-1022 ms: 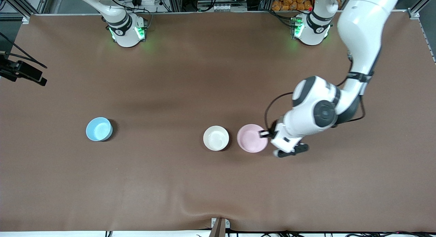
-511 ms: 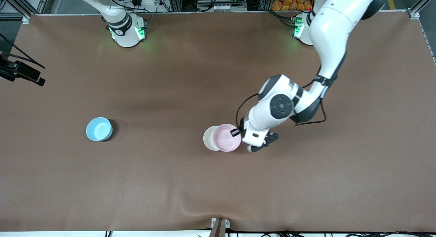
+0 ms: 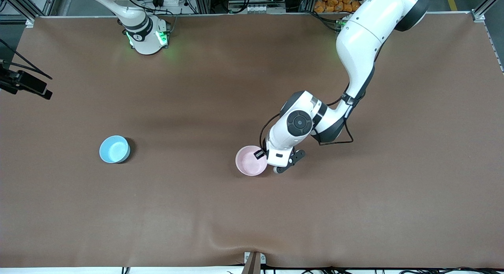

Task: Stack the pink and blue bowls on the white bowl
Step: 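Lower the pink bowl into the white bowl and open the left gripper, then raise the left gripper away while the right gripper reaches the blue bowl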

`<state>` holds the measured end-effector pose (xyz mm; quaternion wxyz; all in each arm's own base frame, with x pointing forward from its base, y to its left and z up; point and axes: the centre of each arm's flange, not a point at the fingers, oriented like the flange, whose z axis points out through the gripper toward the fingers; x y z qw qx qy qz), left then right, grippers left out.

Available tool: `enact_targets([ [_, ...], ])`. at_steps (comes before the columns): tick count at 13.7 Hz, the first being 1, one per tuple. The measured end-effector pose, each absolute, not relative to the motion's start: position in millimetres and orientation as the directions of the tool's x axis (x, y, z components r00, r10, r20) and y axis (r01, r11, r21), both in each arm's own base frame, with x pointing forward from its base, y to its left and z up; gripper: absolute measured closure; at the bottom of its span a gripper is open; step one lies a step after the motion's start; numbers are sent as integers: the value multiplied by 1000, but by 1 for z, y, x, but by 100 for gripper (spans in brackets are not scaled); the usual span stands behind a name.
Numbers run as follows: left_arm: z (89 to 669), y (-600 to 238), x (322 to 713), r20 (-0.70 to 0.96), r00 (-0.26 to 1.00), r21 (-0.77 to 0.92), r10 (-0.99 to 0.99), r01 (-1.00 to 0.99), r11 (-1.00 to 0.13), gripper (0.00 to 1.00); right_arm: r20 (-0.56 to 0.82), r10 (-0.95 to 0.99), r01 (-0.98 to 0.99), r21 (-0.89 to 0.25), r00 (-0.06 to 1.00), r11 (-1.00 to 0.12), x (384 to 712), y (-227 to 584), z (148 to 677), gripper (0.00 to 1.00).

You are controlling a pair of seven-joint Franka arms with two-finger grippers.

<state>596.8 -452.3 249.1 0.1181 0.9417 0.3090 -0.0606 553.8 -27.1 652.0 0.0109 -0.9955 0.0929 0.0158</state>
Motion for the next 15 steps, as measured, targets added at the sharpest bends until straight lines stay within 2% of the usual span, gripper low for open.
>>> enact_targets([
  [6,249,-456,594,-187,802,185,567,596,-781,96,-37,-188,-188,-18,982,-982,555,-29,650,0],
  [7,249,-458,593,-191,794,181,577,606,-774,95,-38,-188,-189,-18,981,-982,555,-29,649,0],
  [8,249,-459,592,-194,782,177,592,621,-763,89,-39,-188,-189,-18,981,-982,555,-29,649,0],
  [9,249,-462,590,-197,774,175,602,632,-755,89,-40,-190,-191,-18,981,-981,556,-30,648,0],
  [10,250,-465,589,-198,773,175,603,633,-754,83,-41,-193,-194,-18,980,-981,556,-32,648,0],
  [12,250,-466,588,-198,774,175,602,632,-755,60,-41,-196,-197,-18,980,-980,556,-33,648,0],
  [15,269,-448,599,-159,777,123,608,627,-769,32,-42,-195,-196,-18,980,-980,556,-33,647,0],
])
